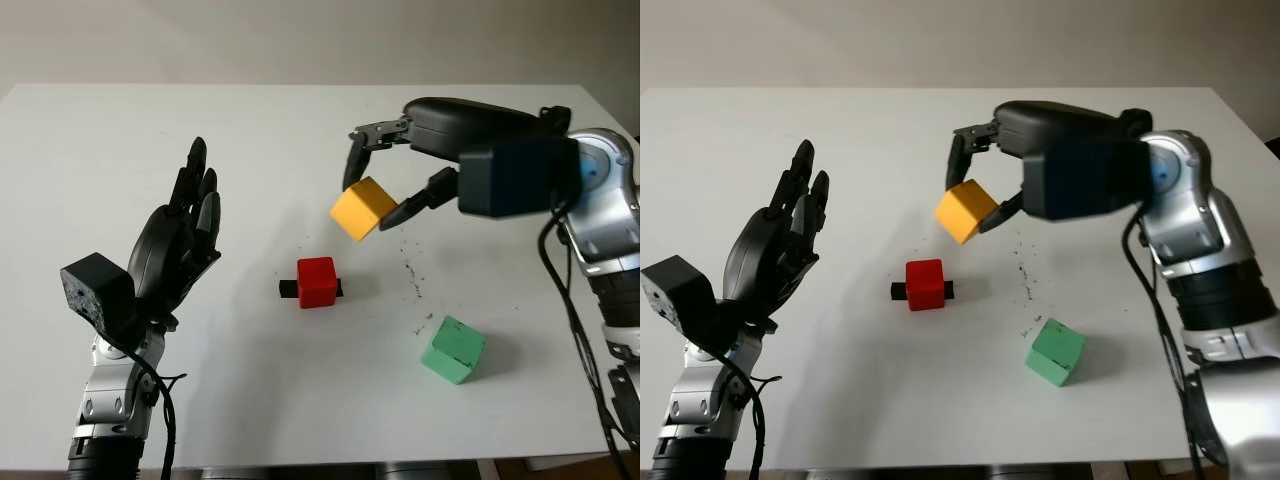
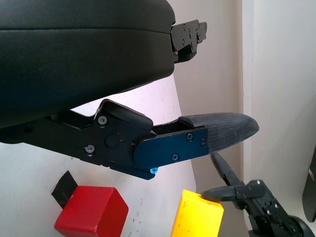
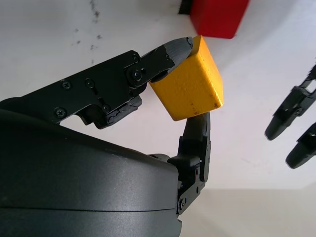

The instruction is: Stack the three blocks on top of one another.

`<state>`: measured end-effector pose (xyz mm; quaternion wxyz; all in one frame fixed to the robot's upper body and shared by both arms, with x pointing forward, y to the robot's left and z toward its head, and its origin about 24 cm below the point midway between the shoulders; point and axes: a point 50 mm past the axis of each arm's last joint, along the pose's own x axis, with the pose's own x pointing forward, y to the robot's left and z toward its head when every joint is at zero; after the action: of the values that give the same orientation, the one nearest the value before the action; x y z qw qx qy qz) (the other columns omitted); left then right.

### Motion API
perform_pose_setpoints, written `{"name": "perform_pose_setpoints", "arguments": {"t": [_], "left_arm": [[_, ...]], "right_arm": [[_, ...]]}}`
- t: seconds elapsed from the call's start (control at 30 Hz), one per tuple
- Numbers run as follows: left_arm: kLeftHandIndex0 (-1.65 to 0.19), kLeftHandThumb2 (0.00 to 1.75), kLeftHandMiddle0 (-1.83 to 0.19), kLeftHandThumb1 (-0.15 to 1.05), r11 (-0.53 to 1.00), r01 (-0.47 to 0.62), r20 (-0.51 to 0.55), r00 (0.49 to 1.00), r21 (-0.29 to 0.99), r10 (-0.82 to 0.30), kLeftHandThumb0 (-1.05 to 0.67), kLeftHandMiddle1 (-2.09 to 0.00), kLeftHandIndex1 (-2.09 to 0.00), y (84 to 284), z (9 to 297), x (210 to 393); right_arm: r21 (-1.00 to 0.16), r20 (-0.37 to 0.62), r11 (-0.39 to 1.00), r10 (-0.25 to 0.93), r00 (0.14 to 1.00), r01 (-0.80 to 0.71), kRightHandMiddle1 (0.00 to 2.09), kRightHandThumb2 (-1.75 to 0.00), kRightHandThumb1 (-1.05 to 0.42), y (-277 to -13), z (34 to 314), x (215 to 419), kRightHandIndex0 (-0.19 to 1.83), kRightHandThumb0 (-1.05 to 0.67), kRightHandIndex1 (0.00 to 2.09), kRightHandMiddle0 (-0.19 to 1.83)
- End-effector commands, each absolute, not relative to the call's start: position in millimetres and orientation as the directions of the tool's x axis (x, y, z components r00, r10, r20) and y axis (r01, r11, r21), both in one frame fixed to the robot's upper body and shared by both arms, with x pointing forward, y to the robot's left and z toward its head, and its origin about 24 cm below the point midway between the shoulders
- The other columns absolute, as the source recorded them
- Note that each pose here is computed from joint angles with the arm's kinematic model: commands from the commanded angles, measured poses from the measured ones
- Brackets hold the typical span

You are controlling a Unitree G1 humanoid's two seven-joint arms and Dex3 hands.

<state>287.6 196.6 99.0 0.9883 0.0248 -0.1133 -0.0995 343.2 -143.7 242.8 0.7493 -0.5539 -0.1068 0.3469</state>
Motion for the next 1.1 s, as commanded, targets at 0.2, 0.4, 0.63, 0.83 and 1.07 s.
{"name": "perform_pose_setpoints", "arguments": {"t": [0.2, 0.4, 0.63, 0.83, 1.07], "left_arm": [[0.19, 0.64, 0.19, 1.05, 0.983, 0.177, 0.239, 0.953, 0.050, -0.184, -0.79, 0.00, 0.00, 195.3, 98, 287.7], [0.19, 0.65, 0.19, 1.05, 0.983, 0.179, 0.242, 0.953, 0.042, -0.183, -0.79, 0.00, 0.00, 192.9, 99, 287.8], [0.19, 0.64, 0.19, 1.05, 0.985, 0.169, 0.245, 0.954, 0.026, -0.171, -0.80, 0.00, 0.00, 190.6, 98, 288.7], [0.19, 0.63, 0.19, 1.05, 0.986, 0.167, 0.255, 0.953, 0.017, -0.165, -0.80, 0.00, 0.00, 189.3, 97, 288.4], [0.19, 0.63, 0.19, 1.05, 0.986, 0.166, 0.259, 0.952, 0.015, -0.164, -0.80, 0.00, 0.00, 188.6, 96, 287.3]], "right_arm": [[-0.878, -0.311, 0.103, 0.621, 0.720, -0.468, 1.63, -0.06, -0.97, -114, 247, 339, 0.23, -0.38, 0.04, 0.26], [-0.871, -0.355, 0.067, 0.598, 0.718, -0.486, 1.66, -0.05, -0.97, -100, 238, 336, 0.26, -0.38, 0.06, 0.26], [-0.854, -0.382, 0.089, 0.560, 0.735, -0.512, 1.61, -0.06, -0.97, -91, 233, 335, 0.26, -0.38, 0.06, 0.25], [-0.839, -0.396, 0.123, 0.531, 0.749, -0.531, 1.56, -0.06, -0.98, -86, 228, 332, 0.27, -0.38, 0.06, 0.24], [-0.827, -0.421, 0.129, 0.503, 0.755, -0.547, 1.57, -0.06, -0.99, -85, 224, 330, 0.25, -0.39, 0.05, 0.21]]}}
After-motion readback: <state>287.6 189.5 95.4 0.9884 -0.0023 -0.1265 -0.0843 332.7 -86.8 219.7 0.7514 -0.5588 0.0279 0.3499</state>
